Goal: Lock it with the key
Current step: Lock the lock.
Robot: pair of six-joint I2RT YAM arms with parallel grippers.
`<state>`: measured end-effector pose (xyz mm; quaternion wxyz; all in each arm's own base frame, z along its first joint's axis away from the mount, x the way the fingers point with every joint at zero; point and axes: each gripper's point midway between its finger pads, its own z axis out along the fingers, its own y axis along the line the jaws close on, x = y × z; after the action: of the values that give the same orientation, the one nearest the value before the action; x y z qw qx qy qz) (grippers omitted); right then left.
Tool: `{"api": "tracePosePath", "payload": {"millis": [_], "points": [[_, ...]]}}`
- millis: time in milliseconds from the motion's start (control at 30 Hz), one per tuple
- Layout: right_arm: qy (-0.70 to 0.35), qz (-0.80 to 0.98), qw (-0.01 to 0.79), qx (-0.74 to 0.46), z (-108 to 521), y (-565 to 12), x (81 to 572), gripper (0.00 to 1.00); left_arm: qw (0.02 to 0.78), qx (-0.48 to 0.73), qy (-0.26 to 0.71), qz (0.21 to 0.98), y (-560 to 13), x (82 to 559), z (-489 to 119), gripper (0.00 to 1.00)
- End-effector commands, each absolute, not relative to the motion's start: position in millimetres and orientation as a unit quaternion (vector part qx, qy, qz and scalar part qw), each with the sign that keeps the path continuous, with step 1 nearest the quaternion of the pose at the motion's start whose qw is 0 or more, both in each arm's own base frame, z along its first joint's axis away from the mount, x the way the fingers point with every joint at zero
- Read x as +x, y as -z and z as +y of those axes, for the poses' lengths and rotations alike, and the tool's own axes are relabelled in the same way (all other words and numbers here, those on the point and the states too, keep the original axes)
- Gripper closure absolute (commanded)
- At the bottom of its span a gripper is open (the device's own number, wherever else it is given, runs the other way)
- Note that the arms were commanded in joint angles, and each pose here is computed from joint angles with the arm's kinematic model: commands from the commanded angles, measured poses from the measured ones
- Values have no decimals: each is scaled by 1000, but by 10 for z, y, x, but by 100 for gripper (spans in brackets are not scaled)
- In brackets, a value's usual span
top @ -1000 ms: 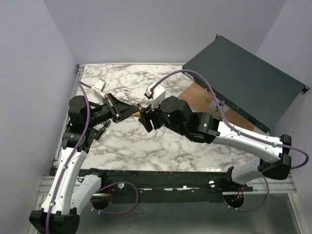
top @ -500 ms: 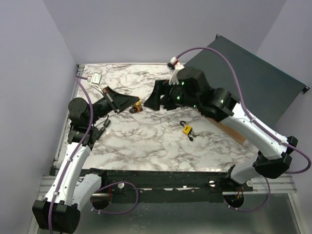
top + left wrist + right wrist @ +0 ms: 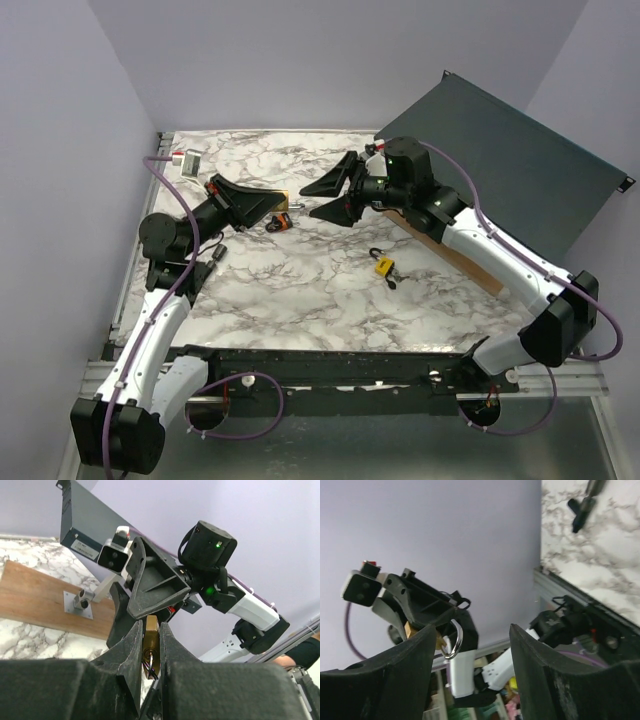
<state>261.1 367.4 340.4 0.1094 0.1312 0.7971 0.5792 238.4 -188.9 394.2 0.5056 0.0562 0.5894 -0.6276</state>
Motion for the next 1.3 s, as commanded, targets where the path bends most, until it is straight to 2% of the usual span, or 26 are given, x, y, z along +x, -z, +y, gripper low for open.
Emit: {"api": "tracePosePath", "payload": {"millis": [0, 133, 500, 633, 700, 1000, 1267], "points": [[-666, 727, 60, 156, 3706, -3914, 2485, 39, 555, 96, 616, 550, -4048, 2393, -1868, 100], [-688, 703, 39, 176, 3702, -3932, 2475, 51, 558, 95, 618, 545, -4022, 2448, -1872, 100], [-685, 705, 20, 183, 3757, -3772, 2474, 54, 559, 93, 627, 534, -4003, 2510, -1885, 100], [-687, 705, 22, 176, 3789, -3770, 2489, 65, 555, 90, 628, 538, -3972, 2538, -1892, 100], [-684, 709, 34, 168, 3807, -3774, 2511, 68, 553, 88, 630, 539, -3965, 2541, -1894, 100], [-672, 724, 105, 116, 3886, -3860, 2571, 70, 522, 62, 656, 542, -3983, 2517, -1903, 100], [-666, 723, 162, 91, 3827, -3972, 2598, 79, 492, 37, 664, 562, -3980, 2534, -1916, 100]]}}
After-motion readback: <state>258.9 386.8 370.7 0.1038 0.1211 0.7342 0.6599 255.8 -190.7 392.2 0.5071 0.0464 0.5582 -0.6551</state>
